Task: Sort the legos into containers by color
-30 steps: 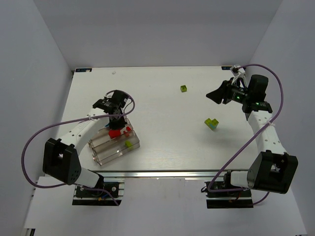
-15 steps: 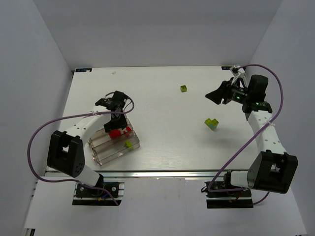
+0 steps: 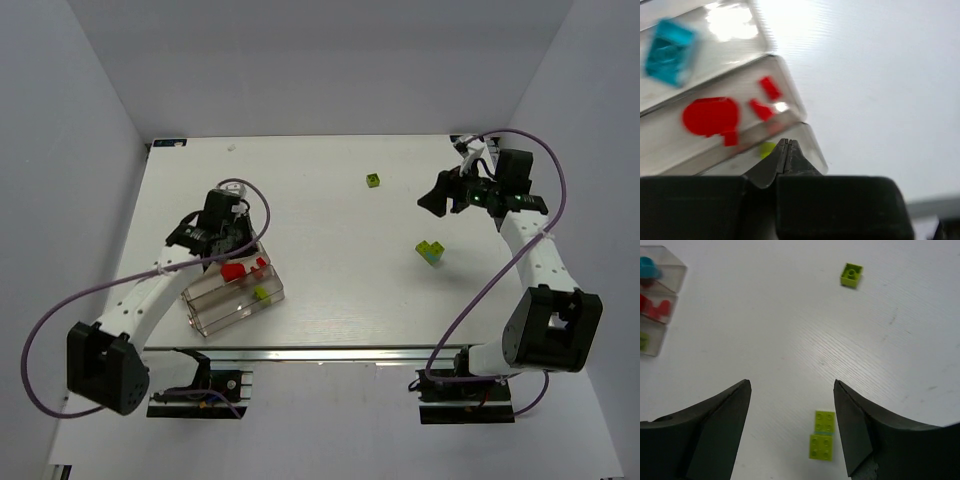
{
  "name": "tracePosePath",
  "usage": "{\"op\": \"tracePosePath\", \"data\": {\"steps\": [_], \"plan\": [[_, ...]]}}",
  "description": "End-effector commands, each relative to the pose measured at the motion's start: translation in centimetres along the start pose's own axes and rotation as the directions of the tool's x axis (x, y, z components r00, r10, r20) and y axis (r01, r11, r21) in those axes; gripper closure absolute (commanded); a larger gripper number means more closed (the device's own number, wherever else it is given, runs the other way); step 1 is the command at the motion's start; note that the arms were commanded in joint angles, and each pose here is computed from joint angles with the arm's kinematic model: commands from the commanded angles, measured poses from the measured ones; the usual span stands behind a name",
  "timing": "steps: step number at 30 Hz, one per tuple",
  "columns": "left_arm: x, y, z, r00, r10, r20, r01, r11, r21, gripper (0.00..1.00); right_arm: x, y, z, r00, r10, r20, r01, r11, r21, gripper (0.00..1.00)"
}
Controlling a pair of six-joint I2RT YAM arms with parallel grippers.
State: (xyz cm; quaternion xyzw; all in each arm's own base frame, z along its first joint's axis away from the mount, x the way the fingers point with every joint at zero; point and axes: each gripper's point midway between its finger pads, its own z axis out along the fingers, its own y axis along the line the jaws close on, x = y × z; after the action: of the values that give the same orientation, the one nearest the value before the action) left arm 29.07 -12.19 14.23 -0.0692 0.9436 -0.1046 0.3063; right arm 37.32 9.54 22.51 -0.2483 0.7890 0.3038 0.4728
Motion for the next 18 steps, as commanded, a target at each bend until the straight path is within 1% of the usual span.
{"op": "tracePosePath", "data": {"steps": [1, 2, 3, 4, 5, 6, 7, 8, 9, 10, 11, 12, 16, 18], "plan": [[-0.7, -7.7, -2.2, 0.982, 0.137, 0.130, -0.182, 0.866, 0.466, 0.96, 1.0, -3.8, -1.0, 0.976, -0.150, -0.155, 0.178, 0.966, 0.189, 0.28], [-0.6, -8.7, -2.4, 0.979, 0.149, 0.138, -0.200, 0.831, 0.519, 0.91, 1.8, -4.0, -1.1, 0.969, -0.142, -0.200, 0.184, 0.961, 0.209, 0.29], [-0.5, -9.5, -2.5, 0.977, 0.162, 0.137, -0.211, 0.800, 0.562, 0.81, 2.7, -5.3, -1.5, 0.958, -0.131, -0.256, 0.201, 0.941, 0.271, 0.29], [-0.5, -11.0, -3.4, 0.971, 0.186, 0.152, -0.241, 0.732, 0.637, 0.65, 3.1, -5.6, -1.8, 0.949, -0.134, -0.286, 0.219, 0.932, 0.289, 0.29], [-0.1, -11.6, -3.0, 0.970, 0.203, 0.132, -0.239, 0.705, 0.667, 0.15, 3.7, -5.5, -1.7, 0.942, -0.124, -0.313, 0.220, 0.931, 0.293, 0.24], [0.0, -12.0, -3.0, 0.967, 0.218, 0.130, -0.247, 0.683, 0.688, 0.02, 4.4, -5.9, -1.8, 0.932, -0.110, -0.346, 0.226, 0.921, 0.316, 0.21], [0.0, -12.5, -3.3, 0.959, 0.247, 0.143, -0.272, 0.645, 0.714, 0.02, 4.7, -5.9, -1.6, 0.924, -0.104, -0.367, 0.231, 0.919, 0.320, 0.18], [0.2, -12.6, -3.0, 0.956, 0.258, 0.138, -0.275, 0.637, 0.720, 0.02, 5.9, -6.3, -1.7, 0.910, -0.069, -0.408, 0.218, 0.918, 0.331, 0.14], [0.3, -12.5, -2.9, 0.954, 0.261, 0.144, -0.282, 0.635, 0.719, 0.02, 6.2, -5.7, -1.1, 0.900, -0.074, -0.430, 0.226, 0.922, 0.313, 0.12], [0.0, -12.6, -2.8, 0.949, 0.264, 0.174, -0.306, 0.629, 0.714, 0.02, 6.8, -5.7, -0.9, 0.891, -0.062, -0.449, 0.222, 0.924, 0.313, 0.11], [0.3, -12.1, -2.3, 0.948, 0.266, 0.177, -0.311, 0.642, 0.701, 0.02, 7.5, -5.8, -0.9, 0.880, -0.048, -0.473, 0.219, 0.924, 0.313, 0.11], [0.2, -12.1, -2.7, 0.943, 0.266, 0.199, -0.327, 0.640, 0.696, 0.02, 8.5, -5.9, -0.7, 0.864, -0.037, -0.502, 0.219, 0.925, 0.310, 0.12], [0.2, -12.1, -4.0, 0.928, 0.271, 0.256, -0.371, 0.611, 0.699, 0.02, 10.7, -6.2, -0.3, 0.828, -0.024, -0.560, 0.228, 0.927, 0.297, 0.16], [-0.4, -11.7, -4.6, 0.919, 0.263, 0.293, -0.394, 0.627, 0.672, 0.02, 11.9, -6.2, -0.2, 0.805, -0.017, -0.594, 0.223, 0.935, 0.275, 0.18]]}}
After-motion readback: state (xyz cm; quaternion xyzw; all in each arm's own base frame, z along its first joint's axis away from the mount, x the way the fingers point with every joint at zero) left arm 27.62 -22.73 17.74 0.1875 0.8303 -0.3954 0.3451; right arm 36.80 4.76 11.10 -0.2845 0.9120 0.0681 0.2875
